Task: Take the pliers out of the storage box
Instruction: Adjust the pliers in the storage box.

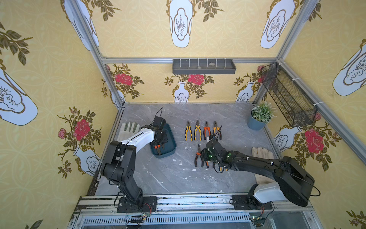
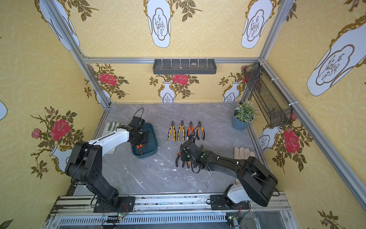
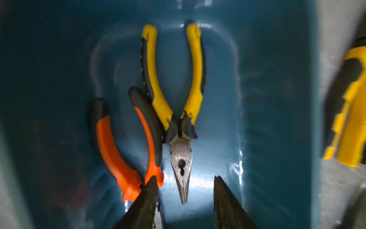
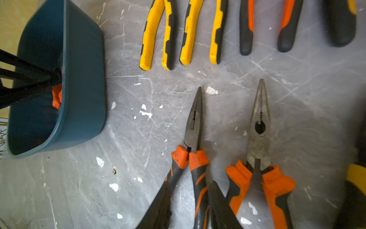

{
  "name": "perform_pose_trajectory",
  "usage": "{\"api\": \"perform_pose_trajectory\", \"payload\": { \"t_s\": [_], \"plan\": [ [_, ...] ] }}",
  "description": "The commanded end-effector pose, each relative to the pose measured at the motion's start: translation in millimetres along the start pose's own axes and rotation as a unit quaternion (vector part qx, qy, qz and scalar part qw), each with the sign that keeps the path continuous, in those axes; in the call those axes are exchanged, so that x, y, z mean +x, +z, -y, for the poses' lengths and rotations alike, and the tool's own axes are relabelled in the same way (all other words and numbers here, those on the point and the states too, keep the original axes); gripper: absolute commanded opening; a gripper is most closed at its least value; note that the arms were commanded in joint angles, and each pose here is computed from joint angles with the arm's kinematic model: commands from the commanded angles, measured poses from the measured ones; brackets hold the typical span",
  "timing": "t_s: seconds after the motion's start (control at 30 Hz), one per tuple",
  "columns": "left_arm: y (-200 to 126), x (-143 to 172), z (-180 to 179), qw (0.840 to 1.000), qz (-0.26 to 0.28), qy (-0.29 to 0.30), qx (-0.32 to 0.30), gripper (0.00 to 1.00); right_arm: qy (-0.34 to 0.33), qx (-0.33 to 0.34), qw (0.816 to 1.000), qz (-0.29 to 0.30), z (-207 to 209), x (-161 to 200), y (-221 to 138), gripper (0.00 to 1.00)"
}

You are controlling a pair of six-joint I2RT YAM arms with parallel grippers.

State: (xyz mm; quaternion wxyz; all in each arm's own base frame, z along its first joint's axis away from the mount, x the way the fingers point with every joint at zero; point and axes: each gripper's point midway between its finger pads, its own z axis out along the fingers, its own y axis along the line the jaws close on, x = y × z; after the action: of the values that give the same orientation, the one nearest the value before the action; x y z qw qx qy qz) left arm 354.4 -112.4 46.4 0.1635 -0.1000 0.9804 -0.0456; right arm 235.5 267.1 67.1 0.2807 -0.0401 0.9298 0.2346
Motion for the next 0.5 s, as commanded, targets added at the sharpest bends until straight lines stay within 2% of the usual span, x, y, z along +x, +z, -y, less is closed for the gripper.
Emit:
{"api": "perform_pose_trajectory", "payload": {
  "t_s": [0.0,0.17,0.27,0.3,0.47],
  "plan": [
    [9.7,8.1,-13.0,0.999,-0.018,-0.007,-0.034,0.48,0.013,-0.017,0.999,0.027,-4.2,-11.7,-3.2,0.35],
    [15.3,9.2,-18.4,0.999,-0.018,-0.007,-0.05,0.46,0.019,-0.021,0.999,0.025,-2.1,-11.8,-3.1,0.35],
    [19.3,10.3,-19.9,0.998,-0.02,-0.005,-0.054,0.29,0.02,-0.02,0.999,0.023,-1.6,-11.3,-2.1,0.35],
    [21.2,11.0,-20.6,0.998,-0.022,-0.005,-0.056,0.28,0.02,-0.02,0.999,0.022,-1.3,-11.0,-1.8,0.35],
    [32.2,15.0,-27.1,0.997,-0.026,0.0,-0.073,0.27,0.022,-0.018,0.999,0.018,-0.5,-9.4,0.1,0.36]
  ]
}}
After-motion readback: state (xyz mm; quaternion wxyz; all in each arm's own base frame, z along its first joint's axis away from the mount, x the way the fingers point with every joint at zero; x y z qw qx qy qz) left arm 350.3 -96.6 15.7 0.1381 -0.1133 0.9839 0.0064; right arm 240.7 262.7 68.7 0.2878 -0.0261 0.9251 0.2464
